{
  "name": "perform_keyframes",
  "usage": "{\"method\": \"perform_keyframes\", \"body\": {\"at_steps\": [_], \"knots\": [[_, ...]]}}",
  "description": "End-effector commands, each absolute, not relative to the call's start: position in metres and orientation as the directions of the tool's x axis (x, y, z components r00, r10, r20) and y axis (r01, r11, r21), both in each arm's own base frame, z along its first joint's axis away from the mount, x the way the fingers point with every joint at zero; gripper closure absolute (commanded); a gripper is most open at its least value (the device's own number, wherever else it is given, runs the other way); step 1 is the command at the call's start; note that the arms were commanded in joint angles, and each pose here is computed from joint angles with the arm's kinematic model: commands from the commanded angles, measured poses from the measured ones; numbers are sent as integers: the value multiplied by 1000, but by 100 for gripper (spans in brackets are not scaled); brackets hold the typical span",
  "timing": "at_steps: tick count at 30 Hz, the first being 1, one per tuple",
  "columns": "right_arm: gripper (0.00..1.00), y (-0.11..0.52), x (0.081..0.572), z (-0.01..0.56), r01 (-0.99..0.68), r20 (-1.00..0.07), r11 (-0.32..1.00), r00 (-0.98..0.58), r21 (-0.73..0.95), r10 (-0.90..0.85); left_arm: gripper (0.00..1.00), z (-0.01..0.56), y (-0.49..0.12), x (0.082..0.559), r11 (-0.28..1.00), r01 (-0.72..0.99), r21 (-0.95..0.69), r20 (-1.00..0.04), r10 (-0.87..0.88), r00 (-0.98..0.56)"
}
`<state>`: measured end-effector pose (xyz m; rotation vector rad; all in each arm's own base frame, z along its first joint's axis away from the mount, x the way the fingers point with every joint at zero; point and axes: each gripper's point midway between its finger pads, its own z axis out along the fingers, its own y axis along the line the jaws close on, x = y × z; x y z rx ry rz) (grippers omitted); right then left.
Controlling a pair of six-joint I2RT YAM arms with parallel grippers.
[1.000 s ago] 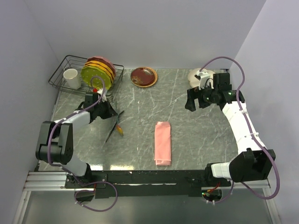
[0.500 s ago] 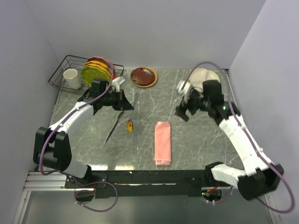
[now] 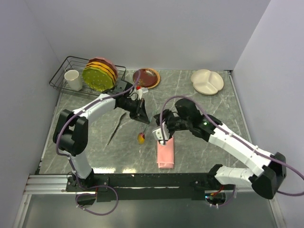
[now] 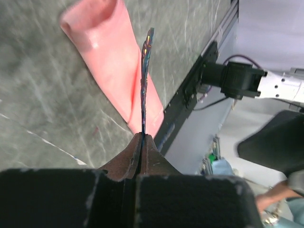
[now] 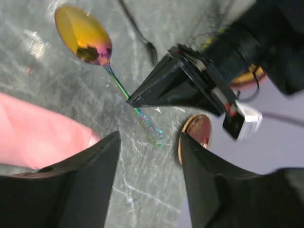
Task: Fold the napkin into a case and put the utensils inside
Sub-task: Pass from the left arm to the right
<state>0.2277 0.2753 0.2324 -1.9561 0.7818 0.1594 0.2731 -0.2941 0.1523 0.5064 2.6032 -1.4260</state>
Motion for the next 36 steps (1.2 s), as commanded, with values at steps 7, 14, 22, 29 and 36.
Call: {"method": "perform_keyframes", "body": {"at_steps": [7,14,22,29,36], "knots": [[49,300,219,215,-403,-248,-577,910,-710,-332,99,164,-315,244,468,312,-827,-180,304,-935],[51,306,207,189,-409,-254,-682,912,-607,-321,99,168,-314,238,421,284,-861,-152,321,-935],[53,321,206,177,-403,-249,-729,915,-553,-317,99,167,-313,233,409,264,-873,-120,345,-931],[57,322,207,164,-413,-247,-760,910,-502,-332,99,166,-311,231,404,253,-879,-115,336,-935],[59,326,202,159,-406,-246,-772,914,-490,-324,99,166,-310,231,403,247,-881,-113,328,-938]]}}
